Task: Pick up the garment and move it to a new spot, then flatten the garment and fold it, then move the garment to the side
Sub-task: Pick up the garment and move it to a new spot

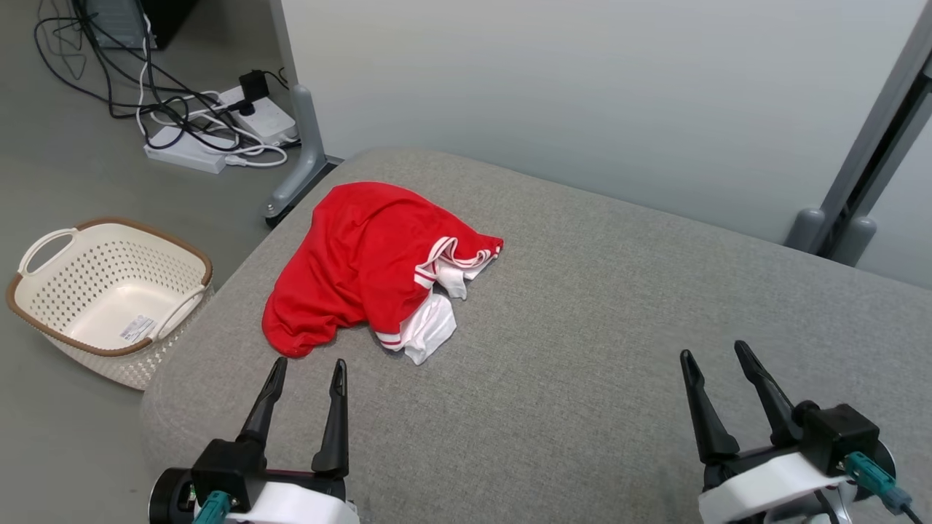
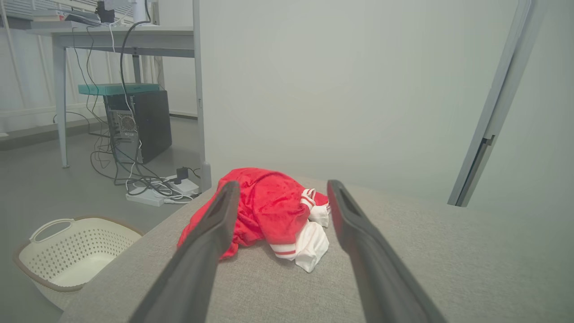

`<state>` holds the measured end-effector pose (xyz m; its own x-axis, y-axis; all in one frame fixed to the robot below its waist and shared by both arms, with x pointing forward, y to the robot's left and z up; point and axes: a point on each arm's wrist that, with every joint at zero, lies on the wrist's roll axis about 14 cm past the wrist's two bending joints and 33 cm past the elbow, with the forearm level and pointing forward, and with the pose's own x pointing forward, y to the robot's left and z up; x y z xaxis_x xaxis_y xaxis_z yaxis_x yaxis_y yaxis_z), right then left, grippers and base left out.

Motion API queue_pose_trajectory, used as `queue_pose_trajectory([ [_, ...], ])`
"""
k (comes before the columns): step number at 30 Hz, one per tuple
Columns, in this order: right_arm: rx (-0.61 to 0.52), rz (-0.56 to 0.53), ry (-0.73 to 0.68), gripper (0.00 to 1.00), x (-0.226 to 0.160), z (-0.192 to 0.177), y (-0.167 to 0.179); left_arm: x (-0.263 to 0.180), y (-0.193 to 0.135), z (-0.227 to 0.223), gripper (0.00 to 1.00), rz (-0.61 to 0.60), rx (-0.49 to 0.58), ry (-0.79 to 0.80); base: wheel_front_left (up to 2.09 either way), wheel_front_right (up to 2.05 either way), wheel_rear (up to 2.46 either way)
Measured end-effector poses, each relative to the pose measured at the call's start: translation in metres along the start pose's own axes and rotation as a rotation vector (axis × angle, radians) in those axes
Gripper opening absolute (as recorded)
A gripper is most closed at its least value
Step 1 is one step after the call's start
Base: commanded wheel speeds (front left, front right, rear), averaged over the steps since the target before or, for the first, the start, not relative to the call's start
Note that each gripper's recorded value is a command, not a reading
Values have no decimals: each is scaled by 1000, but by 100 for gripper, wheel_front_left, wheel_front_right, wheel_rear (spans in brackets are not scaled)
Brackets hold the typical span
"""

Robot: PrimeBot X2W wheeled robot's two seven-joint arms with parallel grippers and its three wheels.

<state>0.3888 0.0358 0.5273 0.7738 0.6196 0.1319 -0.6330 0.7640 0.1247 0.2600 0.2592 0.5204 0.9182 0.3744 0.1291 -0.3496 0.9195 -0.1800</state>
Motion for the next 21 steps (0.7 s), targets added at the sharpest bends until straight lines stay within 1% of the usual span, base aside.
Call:
queue_pose_trajectory([
  [6,-5,51,13,100,9,-4,10,0,6,3,100,30,-3,-7,0,0,0],
  [10,-4,63,17,100,13,-6,12,0,10,4,100,49,-4,-10,0,0,0],
  [16,0,63,16,100,13,-5,11,-1,12,4,100,56,-5,-9,0,0,0],
  [21,1,37,21,100,8,-7,3,0,30,6,100,97,12,-13,0,0,0],
])
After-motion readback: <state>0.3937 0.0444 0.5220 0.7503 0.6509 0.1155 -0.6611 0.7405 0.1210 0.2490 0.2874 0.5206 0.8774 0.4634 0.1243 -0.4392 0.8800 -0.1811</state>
